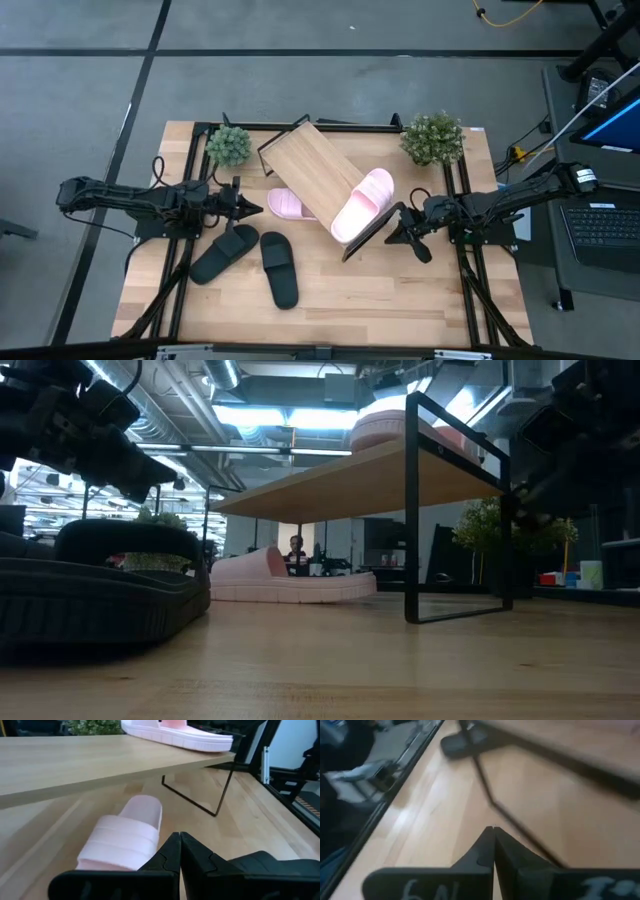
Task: Pick and place slides into the shelf
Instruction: Put the pink slipper on the shelf
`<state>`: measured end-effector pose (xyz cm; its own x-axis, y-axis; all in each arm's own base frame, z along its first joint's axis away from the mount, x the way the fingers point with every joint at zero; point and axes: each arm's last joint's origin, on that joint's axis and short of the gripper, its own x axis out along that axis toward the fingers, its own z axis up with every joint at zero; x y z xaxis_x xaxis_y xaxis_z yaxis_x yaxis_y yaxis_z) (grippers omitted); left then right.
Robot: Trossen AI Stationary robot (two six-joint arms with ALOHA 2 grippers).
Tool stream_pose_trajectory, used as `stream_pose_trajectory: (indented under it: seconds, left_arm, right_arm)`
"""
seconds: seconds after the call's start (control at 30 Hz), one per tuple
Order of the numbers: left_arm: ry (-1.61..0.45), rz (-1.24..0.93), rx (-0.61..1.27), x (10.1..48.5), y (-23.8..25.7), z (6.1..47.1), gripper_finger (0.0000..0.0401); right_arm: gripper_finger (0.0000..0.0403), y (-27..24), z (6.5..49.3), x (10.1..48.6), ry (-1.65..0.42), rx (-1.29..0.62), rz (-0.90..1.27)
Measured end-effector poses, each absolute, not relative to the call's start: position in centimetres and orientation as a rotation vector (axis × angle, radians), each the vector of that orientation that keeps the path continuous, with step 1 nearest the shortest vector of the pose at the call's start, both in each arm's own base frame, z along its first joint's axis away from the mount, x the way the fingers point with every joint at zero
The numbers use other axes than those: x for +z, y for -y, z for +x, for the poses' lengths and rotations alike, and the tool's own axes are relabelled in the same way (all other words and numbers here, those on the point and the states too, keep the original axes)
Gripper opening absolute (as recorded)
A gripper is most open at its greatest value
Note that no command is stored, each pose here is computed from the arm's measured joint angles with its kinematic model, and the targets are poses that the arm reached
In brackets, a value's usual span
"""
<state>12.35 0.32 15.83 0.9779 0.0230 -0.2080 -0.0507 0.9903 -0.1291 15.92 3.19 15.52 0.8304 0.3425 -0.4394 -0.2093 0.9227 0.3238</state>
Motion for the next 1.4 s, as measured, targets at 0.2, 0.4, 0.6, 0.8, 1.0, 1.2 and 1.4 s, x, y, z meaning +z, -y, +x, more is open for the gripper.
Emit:
stream_pose_trajectory:
  seconds: [0.2,0.4,0.6,0.8,1.0,1.2,1.4]
  left_arm:
    - [-0.232,-0.139,0.013,15.6,0.1,12.7,0.0]
    - [-0.286,-0.182,0.05,14.9,0.2,13.0,0.0]
    - [-0.278,-0.189,0.07,14.9,0.1,13.2,0.0]
    - [-0.318,-0.192,0.079,14.5,0.1,13.5,0.0]
    - [-0.344,-0.191,0.082,14.1,0.1,13.7,0.0]
    - [-0.307,-0.193,0.079,14.4,0.1,13.9,0.0]
    - [-0.254,-0.207,0.075,14.9,0.1,14.2,0.0]
  right_arm:
    - [0.0007,-3.8,15.6,15.4,-0.566,0.459,0.344]
    - [0.0007,-4.3,15.5,15.4,-0.568,0.506,0.317]
    - [0.0007,-4.5,15.4,15.5,-0.561,0.52,0.306]
    - [0.0007,-4.6,15.4,15.5,-0.565,0.553,0.312]
    - [0.0007,-4.6,15.4,15.5,-0.567,0.552,0.316]
    - [0.0007,-4.6,15.4,15.5,-0.568,0.551,0.319]
    - [0.0007,-4.6,15.4,15.5,-0.569,0.549,0.324]
